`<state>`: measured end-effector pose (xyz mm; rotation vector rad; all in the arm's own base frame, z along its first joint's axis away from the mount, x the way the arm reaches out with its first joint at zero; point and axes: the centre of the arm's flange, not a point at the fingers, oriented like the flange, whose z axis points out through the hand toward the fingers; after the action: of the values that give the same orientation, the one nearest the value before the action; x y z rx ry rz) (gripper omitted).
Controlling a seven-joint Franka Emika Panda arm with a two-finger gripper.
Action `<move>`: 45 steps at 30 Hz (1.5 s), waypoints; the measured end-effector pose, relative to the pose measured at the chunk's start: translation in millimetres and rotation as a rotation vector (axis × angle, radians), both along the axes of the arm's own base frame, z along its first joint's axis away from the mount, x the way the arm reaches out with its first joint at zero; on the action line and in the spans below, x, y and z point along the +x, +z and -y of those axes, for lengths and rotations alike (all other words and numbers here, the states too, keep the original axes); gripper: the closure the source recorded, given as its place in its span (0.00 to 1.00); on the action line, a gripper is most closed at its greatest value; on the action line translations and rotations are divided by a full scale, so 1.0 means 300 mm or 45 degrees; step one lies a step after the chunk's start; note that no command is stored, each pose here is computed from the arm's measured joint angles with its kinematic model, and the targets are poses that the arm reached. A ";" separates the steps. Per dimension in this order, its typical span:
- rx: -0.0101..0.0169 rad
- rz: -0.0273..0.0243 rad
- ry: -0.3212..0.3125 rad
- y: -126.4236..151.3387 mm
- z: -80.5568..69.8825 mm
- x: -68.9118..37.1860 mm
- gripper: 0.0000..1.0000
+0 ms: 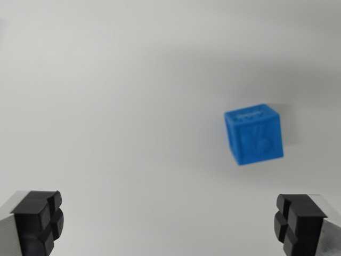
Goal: Stack cube
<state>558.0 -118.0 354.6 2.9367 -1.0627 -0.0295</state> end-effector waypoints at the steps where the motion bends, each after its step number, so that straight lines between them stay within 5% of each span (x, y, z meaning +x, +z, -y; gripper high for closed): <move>1: 0.0003 0.0006 0.010 -0.010 0.009 -0.002 0.00; 37: 0.0171 0.0187 0.384 -0.364 0.347 -0.104 0.00; 45: 0.0173 0.0195 0.397 -0.465 0.354 -0.106 0.00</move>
<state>526.3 -224.1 215.1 3.0811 -0.5970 -0.0095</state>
